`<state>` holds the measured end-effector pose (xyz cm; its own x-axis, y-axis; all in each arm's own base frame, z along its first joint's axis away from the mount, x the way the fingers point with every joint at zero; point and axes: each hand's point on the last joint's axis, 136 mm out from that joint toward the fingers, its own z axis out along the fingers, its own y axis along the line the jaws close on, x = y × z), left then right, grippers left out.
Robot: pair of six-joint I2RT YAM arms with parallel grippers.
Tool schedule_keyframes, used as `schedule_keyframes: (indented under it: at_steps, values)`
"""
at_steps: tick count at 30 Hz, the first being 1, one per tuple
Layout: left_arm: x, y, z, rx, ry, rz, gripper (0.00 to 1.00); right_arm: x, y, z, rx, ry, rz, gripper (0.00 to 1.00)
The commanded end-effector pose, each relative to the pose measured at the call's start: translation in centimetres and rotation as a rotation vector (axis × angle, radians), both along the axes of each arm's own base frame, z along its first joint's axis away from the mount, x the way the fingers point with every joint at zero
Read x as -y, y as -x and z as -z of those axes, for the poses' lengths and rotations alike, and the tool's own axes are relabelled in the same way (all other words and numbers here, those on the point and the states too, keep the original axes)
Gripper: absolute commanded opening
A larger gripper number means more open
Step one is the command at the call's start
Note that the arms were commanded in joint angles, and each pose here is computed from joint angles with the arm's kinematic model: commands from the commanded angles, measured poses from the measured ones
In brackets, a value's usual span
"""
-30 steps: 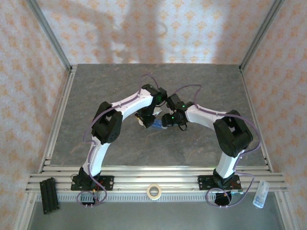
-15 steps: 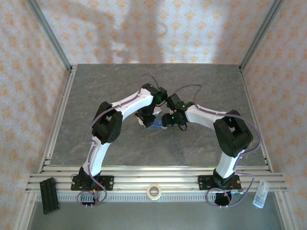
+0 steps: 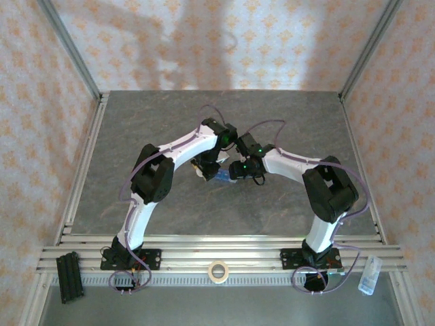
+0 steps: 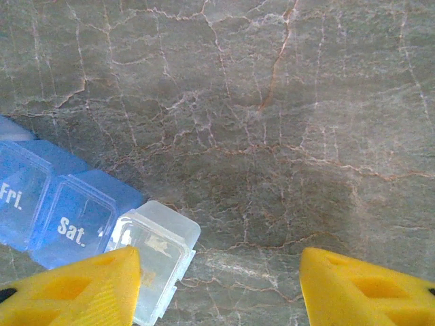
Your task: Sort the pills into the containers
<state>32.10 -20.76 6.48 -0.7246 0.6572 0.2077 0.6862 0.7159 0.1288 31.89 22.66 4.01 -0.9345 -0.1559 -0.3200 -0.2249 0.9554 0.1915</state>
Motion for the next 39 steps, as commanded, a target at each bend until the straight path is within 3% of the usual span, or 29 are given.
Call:
schedule_keyframes:
  at_steps: [1, 12, 27, 39]
  values:
    - [-0.2, 0.2, 0.3, -0.028, -0.037, 0.025, 0.0, 0.3, 0.1, 0.4, -0.012, 0.03, -0.003, 0.62]
    - [0.1, -0.3, -1.5, 0.015, -0.024, 0.031, 0.0, 0.3, 0.1, -0.2, -0.008, 0.023, -0.001, 0.62]
    - [-0.8, 0.9, 1.3, -0.048, -0.082, 0.036, 0.0, 0.3, 0.1, 0.0, -0.008, 0.025, 0.0, 0.62]
    - [-0.3, 0.4, -1.0, -0.001, -0.05, 0.035, 0.0, 0.2, 0.1, 0.1, -0.012, 0.024, -0.003, 0.62]
